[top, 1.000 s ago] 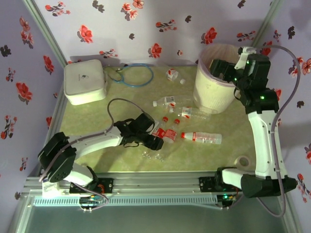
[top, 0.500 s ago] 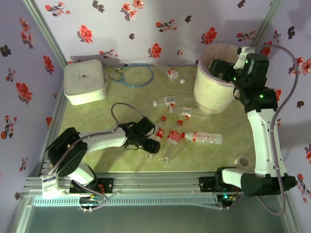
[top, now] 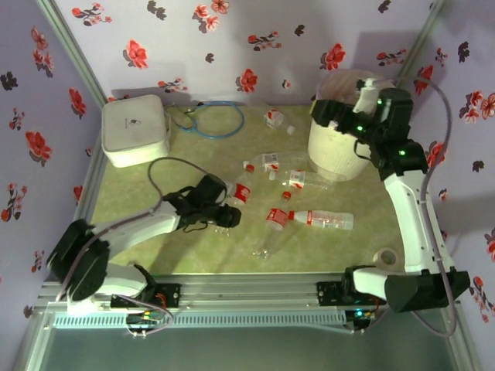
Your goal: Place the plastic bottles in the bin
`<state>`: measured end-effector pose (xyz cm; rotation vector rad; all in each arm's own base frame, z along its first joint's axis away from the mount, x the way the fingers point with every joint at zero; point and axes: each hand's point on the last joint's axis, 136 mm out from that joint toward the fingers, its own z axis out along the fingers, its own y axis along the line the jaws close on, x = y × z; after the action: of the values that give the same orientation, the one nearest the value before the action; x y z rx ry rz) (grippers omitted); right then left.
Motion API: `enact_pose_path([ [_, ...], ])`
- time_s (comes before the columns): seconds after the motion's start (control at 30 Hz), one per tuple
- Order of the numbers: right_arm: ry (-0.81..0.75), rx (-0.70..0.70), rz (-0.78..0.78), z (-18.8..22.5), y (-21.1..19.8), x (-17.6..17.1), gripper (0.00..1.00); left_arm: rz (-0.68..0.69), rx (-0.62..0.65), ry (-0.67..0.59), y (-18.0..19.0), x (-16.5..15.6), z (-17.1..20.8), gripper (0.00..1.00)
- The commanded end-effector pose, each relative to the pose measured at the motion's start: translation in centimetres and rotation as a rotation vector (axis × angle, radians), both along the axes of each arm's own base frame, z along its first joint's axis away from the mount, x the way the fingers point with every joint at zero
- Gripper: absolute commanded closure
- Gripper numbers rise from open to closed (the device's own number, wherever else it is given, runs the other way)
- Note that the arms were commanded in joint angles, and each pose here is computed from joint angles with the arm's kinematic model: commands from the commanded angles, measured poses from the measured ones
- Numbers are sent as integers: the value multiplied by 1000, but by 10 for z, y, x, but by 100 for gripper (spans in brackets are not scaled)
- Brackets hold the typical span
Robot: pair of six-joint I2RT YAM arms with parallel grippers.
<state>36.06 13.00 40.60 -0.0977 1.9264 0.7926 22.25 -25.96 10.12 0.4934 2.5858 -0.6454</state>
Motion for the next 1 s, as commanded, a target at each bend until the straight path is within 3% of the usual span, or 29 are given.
enact_pose_path([
  [0.0,-67,57,276,16,65,-27,2,100,-71,-121,24,18,35,51],
  [0.2,7,119,487,-19,137,-43,2,262,-358,-374,53,45,111,51],
  [0.33,128,152,578,-50,179,-51,3,247,-511,-458,48,50,144,56],
  [0.6,226,209,663,-80,222,-61,6,176,-646,-430,18,60,152,60],
  [0.97,349,185,652,-130,238,-46,16,93,-664,-402,-15,62,150,62],
])
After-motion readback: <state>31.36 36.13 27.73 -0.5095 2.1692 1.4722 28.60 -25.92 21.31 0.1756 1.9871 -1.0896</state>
